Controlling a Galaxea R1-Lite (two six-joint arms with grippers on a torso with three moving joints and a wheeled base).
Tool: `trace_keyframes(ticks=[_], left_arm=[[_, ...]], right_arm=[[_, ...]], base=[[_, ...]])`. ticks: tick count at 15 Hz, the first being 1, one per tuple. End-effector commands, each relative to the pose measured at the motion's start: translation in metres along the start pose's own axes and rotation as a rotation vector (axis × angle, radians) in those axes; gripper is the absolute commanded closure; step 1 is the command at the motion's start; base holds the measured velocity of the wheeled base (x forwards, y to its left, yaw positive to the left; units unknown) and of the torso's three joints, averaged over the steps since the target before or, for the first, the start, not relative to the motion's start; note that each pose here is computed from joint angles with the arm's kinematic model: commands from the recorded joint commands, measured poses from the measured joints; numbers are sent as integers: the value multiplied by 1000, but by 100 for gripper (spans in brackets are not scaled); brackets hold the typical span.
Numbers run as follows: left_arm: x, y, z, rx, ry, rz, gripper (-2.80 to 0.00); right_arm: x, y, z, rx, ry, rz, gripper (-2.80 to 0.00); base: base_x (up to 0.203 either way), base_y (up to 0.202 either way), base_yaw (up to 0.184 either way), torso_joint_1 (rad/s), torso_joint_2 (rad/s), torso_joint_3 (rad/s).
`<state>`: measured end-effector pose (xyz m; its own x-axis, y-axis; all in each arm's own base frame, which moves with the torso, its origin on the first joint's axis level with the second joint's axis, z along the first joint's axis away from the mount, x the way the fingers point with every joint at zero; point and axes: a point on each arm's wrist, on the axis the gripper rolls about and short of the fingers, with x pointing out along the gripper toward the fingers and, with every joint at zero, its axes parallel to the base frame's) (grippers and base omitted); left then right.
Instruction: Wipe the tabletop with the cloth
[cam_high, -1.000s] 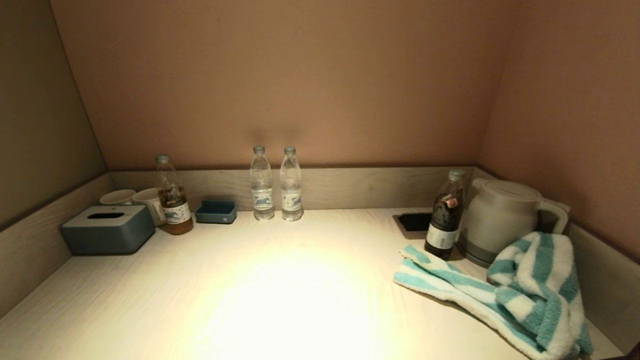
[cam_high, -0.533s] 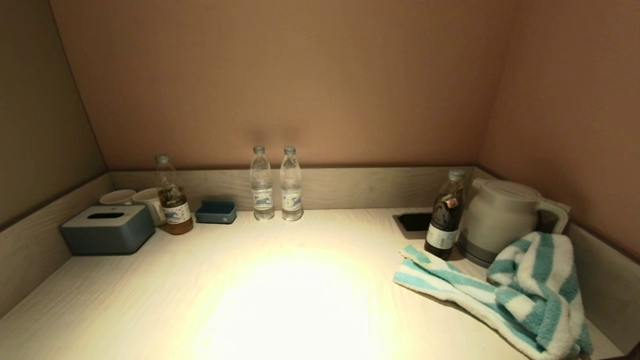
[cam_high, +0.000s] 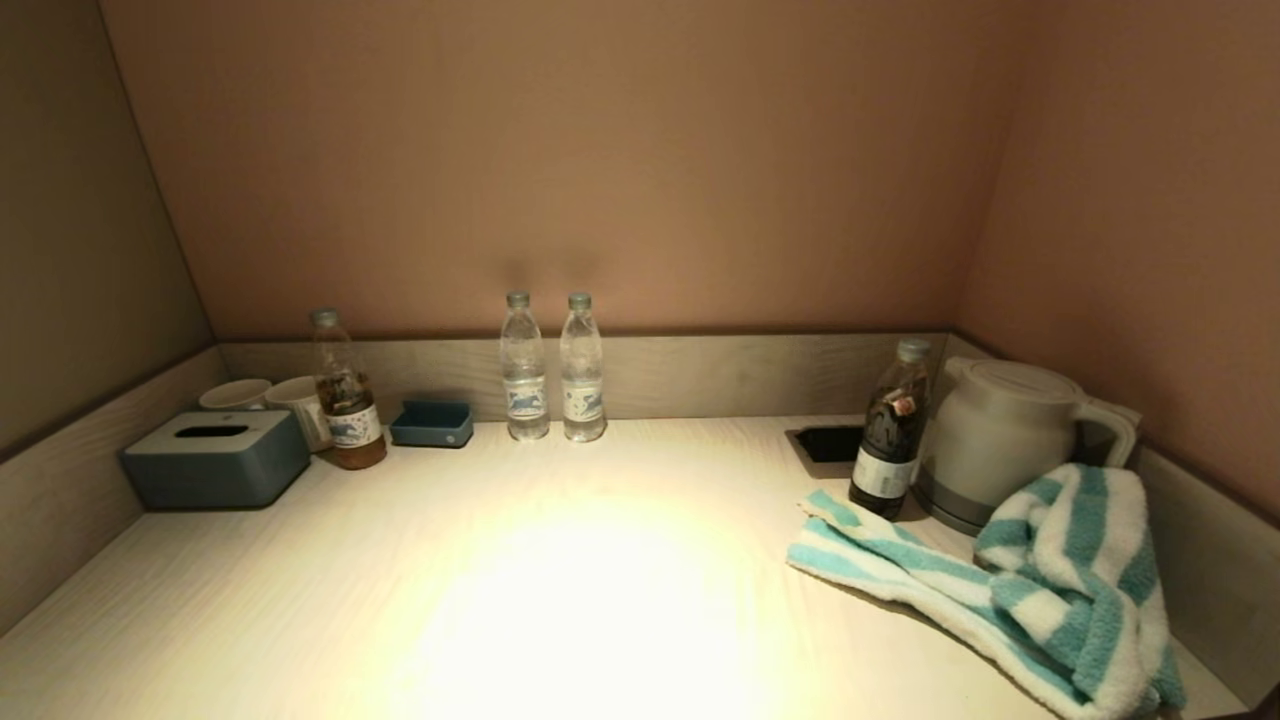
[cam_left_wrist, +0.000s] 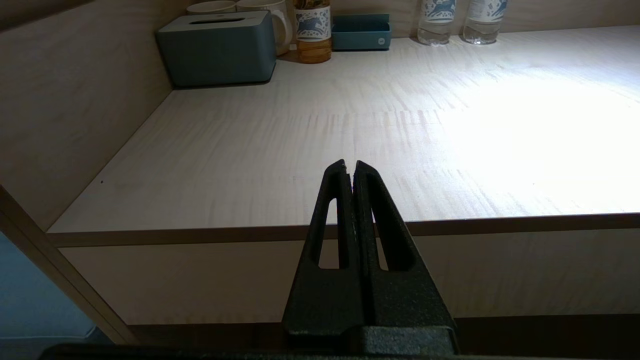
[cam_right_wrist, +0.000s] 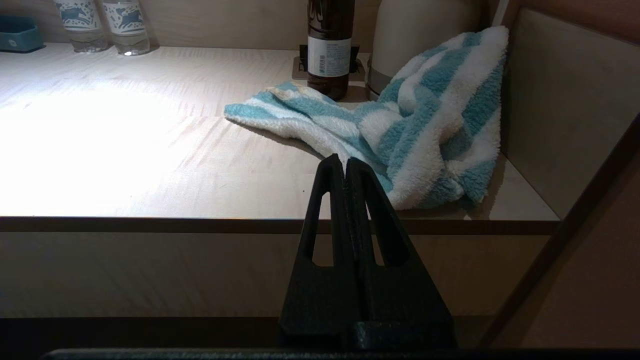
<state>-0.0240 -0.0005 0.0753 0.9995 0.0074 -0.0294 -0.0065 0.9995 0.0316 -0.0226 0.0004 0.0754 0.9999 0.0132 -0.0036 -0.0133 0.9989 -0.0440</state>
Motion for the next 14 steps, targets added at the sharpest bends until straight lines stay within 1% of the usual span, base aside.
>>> trace_keyframes(ticks=[1, 14], left_arm=[[0, 0, 0, 0, 1, 0, 0], [0, 0, 0, 0, 1, 0, 0]], right_arm=[[0, 0, 0, 0, -1, 1, 0], [0, 0, 0, 0, 0, -2, 0]], base=[[0, 0, 0, 0, 0, 0], [0, 0, 0, 0, 0, 0]])
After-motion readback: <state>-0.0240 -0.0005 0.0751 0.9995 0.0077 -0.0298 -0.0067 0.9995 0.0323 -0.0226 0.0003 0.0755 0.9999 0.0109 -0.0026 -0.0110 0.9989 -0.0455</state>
